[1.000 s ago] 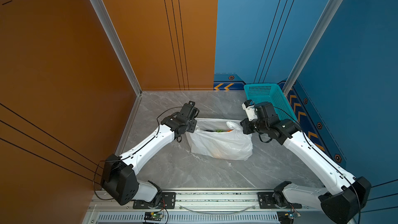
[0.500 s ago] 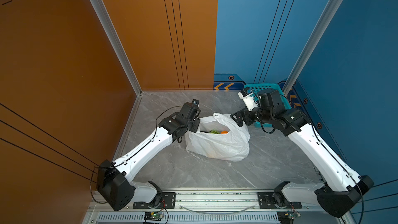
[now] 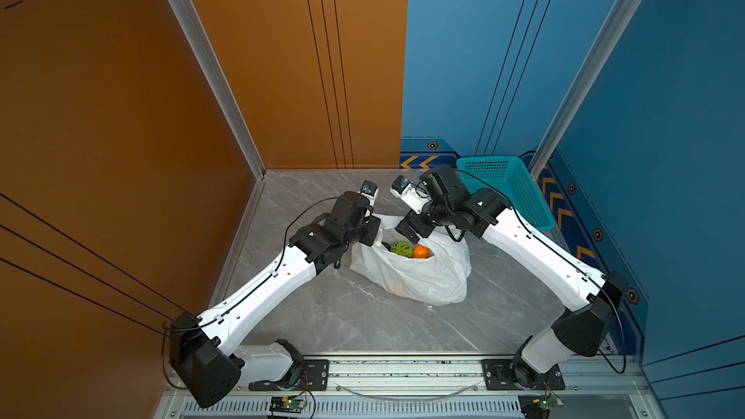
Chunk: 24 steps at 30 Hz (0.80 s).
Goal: Untie the knot of the plastic bag and take out the fruit
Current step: Open the plastic bag at the center of the table.
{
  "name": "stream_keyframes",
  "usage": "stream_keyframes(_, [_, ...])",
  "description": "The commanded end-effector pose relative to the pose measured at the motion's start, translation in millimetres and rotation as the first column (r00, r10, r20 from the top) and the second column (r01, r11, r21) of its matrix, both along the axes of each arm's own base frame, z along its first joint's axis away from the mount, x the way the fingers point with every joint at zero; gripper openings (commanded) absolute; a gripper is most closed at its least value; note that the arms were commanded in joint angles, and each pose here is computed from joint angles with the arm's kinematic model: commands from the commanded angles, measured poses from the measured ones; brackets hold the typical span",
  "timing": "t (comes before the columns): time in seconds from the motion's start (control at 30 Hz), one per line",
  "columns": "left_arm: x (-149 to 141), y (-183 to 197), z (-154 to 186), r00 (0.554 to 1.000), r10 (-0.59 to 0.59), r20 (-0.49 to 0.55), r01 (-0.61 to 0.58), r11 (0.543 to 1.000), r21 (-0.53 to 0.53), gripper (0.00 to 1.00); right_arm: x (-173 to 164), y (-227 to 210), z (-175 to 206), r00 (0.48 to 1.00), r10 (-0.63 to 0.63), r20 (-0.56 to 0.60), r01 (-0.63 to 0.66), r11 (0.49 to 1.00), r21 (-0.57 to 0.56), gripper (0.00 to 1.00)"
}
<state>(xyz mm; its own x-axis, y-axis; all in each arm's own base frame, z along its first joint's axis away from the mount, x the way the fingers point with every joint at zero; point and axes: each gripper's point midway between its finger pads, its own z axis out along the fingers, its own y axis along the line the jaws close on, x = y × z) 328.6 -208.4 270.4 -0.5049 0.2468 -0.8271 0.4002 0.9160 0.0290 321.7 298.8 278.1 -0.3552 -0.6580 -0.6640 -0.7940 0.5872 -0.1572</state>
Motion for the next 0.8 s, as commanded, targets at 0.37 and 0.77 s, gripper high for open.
stream_keyframes(0.37, [-9.6, 8.5, -20.4, 0.999, 0.041, -0.016, -0.042, 0.998, -0.056, 0.99, 21.7, -4.0, -15.1, 0.993, -0.115, -0.035, 0.117, 0.992, 0.051, 0.0])
stream_keyframes(0.77, [11.2, 56.8, -76.4, 0.928, 0.371, 0.003, -0.365, 0.911, 0.194, 0.98, 23.3, -20.4, -7.8, 0.982, -0.174, -0.079, 0.182, 0.976, 0.121, 0.0])
